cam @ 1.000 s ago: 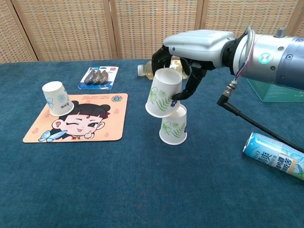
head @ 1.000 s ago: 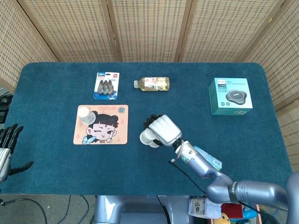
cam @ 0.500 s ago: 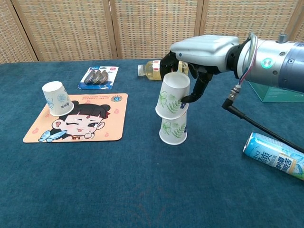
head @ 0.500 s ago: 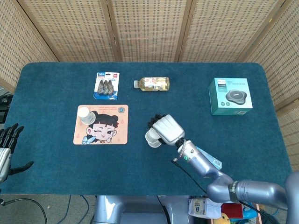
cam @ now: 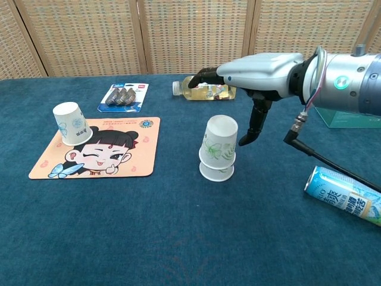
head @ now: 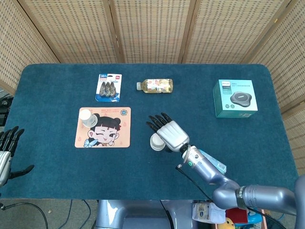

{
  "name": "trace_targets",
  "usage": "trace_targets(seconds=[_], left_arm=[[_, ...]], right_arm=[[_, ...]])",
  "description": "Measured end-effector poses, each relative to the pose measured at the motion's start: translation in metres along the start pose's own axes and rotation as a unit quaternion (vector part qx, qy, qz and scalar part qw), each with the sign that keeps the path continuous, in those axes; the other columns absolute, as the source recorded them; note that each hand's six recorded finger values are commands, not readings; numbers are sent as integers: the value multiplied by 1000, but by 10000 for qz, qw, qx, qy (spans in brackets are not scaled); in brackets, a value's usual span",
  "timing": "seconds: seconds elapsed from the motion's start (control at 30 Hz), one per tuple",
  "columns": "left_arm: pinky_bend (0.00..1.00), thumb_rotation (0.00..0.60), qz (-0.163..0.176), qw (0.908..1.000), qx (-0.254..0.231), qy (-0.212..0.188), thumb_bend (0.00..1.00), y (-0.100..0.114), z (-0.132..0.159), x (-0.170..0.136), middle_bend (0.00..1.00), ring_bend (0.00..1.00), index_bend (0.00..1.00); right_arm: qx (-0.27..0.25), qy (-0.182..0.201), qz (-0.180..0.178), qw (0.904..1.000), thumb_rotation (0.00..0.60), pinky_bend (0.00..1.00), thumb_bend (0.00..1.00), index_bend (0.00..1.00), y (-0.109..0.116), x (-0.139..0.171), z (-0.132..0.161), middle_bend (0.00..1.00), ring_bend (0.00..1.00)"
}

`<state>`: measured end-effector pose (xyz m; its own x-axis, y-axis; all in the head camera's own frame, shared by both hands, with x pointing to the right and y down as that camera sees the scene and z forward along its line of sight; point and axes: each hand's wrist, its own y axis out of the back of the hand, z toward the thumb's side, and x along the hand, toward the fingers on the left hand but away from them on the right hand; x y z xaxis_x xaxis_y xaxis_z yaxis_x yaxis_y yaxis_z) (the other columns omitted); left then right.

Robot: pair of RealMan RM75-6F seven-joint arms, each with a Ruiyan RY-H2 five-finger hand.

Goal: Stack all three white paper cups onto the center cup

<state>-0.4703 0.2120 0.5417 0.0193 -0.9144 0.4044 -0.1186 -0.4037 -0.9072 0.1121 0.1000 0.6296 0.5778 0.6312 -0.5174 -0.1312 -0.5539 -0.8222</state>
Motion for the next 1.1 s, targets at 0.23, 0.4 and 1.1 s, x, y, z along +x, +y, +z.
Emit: trace_targets(seconds=[0.23,0.4,1.1], left_arm=[[0,600,6,10000,-36,7,113,0,0,2,0,0,0],[0,600,9,10000,-56,-4,115,0,0,13,0,0,0],[24,600,-655,9954,29,-704,117,-43,57,155,0,0,0]], right_arm=[[62,-153,-194,9997,600,0,2,7,10,16,-11,0,0],[186,-408,-539,9975,600,0,0,7,15,44,-35,0,0],[-216,-1526,-1828,9710,600,0,0,7,-35,225,-132,0,0]])
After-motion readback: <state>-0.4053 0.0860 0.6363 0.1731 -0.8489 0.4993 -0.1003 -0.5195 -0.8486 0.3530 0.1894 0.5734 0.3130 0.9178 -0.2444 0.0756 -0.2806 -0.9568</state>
